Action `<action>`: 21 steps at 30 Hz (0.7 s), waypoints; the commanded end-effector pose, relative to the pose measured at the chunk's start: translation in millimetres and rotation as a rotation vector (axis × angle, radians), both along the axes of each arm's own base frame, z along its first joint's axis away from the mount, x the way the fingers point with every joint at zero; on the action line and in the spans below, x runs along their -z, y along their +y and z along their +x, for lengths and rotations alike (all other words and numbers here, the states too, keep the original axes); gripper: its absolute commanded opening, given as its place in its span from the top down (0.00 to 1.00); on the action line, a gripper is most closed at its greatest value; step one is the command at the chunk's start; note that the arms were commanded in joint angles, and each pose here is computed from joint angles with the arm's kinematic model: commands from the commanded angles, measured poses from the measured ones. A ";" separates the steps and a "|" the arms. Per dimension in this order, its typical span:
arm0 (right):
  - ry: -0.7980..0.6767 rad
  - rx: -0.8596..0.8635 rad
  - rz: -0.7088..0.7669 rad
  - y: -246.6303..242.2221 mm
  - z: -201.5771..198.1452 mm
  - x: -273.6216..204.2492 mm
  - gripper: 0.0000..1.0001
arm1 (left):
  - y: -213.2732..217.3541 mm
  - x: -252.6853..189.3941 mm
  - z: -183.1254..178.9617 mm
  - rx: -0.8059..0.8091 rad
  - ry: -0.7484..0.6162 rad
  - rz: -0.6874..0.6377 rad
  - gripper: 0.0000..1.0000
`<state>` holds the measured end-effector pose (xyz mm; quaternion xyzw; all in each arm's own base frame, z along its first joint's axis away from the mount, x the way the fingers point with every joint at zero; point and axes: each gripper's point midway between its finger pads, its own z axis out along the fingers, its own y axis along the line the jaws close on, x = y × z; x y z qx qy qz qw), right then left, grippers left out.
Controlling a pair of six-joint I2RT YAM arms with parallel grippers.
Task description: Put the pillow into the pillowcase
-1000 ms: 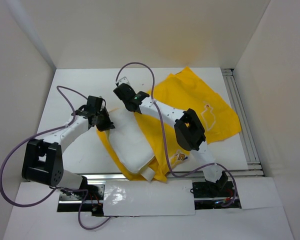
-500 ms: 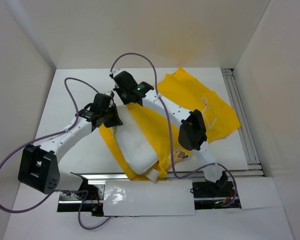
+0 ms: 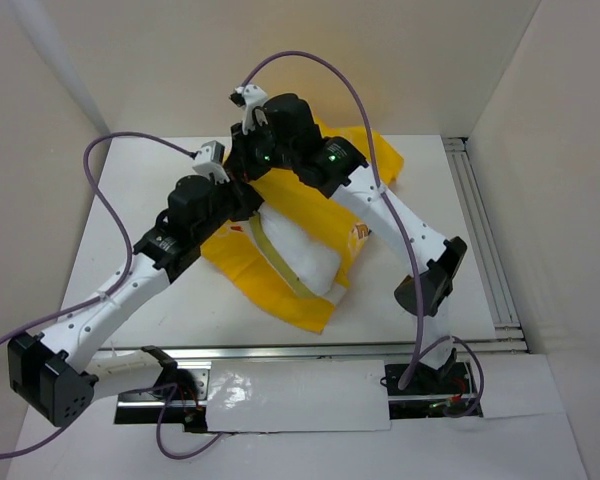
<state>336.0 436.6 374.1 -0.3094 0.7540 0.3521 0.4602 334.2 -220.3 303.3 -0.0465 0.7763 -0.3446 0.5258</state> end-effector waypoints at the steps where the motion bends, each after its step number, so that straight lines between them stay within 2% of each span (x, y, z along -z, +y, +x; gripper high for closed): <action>1: 0.065 -0.239 0.215 28.2 -66.7 -61.8 1.00 | 7.2 -51.4 29.4 -0.150 -0.183 -0.156 1.00; 3: 0.099 -0.217 0.218 32.7 -66.3 -56.7 1.00 | 19.1 -41.5 43.1 -0.251 -0.148 -0.136 1.00; 5: 0.076 -0.207 0.254 29.4 -71.6 -72.2 1.00 | 29.5 -25.5 48.3 -0.320 -0.114 -0.107 1.00; 10: 0.087 -0.190 0.268 31.3 -73.1 -69.7 1.00 | 47.0 23.1 55.9 -0.438 0.011 -0.102 1.00; 15: 0.158 -0.174 0.213 43.8 -68.5 -33.3 1.00 | 52.7 61.3 41.1 -0.446 0.106 -0.071 1.00; 16: 0.171 -0.159 0.207 45.1 -65.8 -25.6 1.00 | 52.5 69.7 37.0 -0.436 0.136 -0.048 0.95; 18: 0.204 -0.142 0.166 54.2 -56.8 2.1 0.94 | 59.2 82.1 25.1 -0.439 0.176 -0.012 0.81; 20: 0.222 -0.129 0.141 60.2 -50.3 19.9 0.86 | 64.7 98.2 12.1 -0.434 0.229 0.031 0.59; 21: 0.248 -0.117 0.095 61.9 -41.9 42.9 0.62 | 69.4 103.6 3.8 -0.435 0.241 0.042 0.50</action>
